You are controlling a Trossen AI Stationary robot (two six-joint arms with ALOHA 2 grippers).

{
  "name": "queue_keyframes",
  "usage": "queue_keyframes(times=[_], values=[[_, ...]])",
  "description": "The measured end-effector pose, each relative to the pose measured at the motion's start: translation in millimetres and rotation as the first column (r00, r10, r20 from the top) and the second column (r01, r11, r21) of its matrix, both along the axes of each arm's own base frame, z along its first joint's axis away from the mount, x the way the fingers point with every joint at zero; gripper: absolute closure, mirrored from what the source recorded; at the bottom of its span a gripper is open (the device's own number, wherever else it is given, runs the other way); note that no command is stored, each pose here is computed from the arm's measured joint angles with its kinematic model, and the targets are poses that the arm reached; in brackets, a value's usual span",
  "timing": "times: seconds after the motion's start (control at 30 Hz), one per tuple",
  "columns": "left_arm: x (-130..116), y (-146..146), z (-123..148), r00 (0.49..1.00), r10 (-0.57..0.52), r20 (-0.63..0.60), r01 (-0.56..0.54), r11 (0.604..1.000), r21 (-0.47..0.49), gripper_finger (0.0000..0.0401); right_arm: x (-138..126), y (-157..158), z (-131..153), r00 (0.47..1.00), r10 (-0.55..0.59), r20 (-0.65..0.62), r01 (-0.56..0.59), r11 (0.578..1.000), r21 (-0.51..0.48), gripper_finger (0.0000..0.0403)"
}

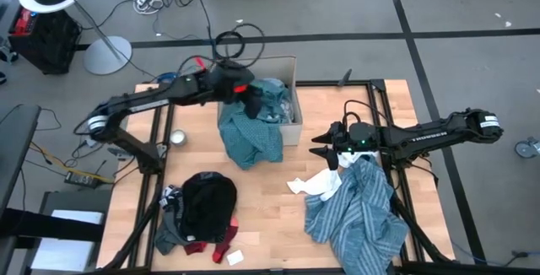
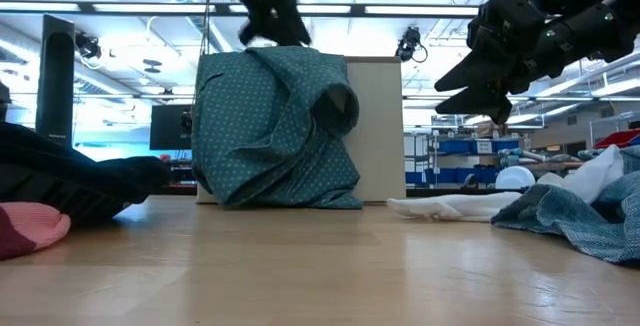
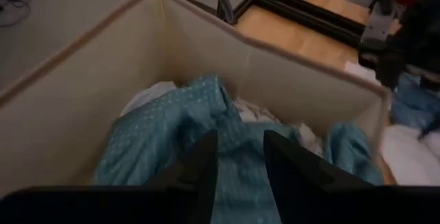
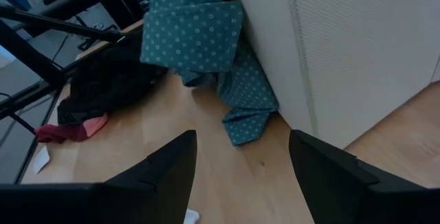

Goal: Sort clothes
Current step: Put the green patterned shirt into the laundry organizer

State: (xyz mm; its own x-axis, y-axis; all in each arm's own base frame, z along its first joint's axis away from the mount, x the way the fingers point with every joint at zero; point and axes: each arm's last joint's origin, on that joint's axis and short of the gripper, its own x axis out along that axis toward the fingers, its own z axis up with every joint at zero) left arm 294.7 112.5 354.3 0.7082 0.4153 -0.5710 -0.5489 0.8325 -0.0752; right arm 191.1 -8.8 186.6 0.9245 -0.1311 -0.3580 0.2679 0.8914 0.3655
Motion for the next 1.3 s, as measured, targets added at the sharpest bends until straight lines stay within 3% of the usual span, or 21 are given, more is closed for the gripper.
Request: queue_keyframes(times=[0.17,0.27,0.57,0.73,0.9,1.03,1.3], values=[[-17.0,-37.5,13.0,0.999,-0.003,-0.046,0.004,1.0,0.024,0.0277,0.1,3.4,0.0,1.0,0.015,0.001,-0.015,1.0,0.007,0.017],[-22.5,-64.8,7.9,0.996,-0.01,-0.087,0.015,0.998,0.055,0.0277,1.2,8.2,-2.3,0.999,0.042,-0.01,-0.042,0.999,0.029,0.017],[-51.6,-138.9,-67.2,0.995,-0.012,-0.102,0.014,1.0,0.014,0.0277,14.6,17.0,-24.1,0.992,0.082,-0.101,-0.082,0.997,0.0,0.017],[-73.0,-163.8,-103.3,0.998,-0.046,-0.033,0.044,0.998,-0.054,0.0277,33.0,24.6,-31.4,0.987,0.12,-0.103,-0.13,0.987,-0.093,0.0171],[-85.8,-175.3,-133.2,0.995,-0.063,-0.076,0.056,0.995,-0.088,0.0291,66.3,38.5,-24.6,0.979,0.12,-0.164,-0.165,0.942,-0.292,0.0175],[-93.1,-177.4,-152.1,0.989,-0.066,-0.134,0.055,0.995,-0.083,0.0328,89.6,51.7,-18.7,0.961,0.041,-0.274,-0.164,0.883,-0.441,0.0175],[-98.4,-170.0,-169.2,0.987,-0.015,-0.162,0.015,1.0,-0.003,0.0394,120.8,61.2,-11.9,0.91,-0.09,-0.406,-0.169,0.811,-0.56,0.0176]])
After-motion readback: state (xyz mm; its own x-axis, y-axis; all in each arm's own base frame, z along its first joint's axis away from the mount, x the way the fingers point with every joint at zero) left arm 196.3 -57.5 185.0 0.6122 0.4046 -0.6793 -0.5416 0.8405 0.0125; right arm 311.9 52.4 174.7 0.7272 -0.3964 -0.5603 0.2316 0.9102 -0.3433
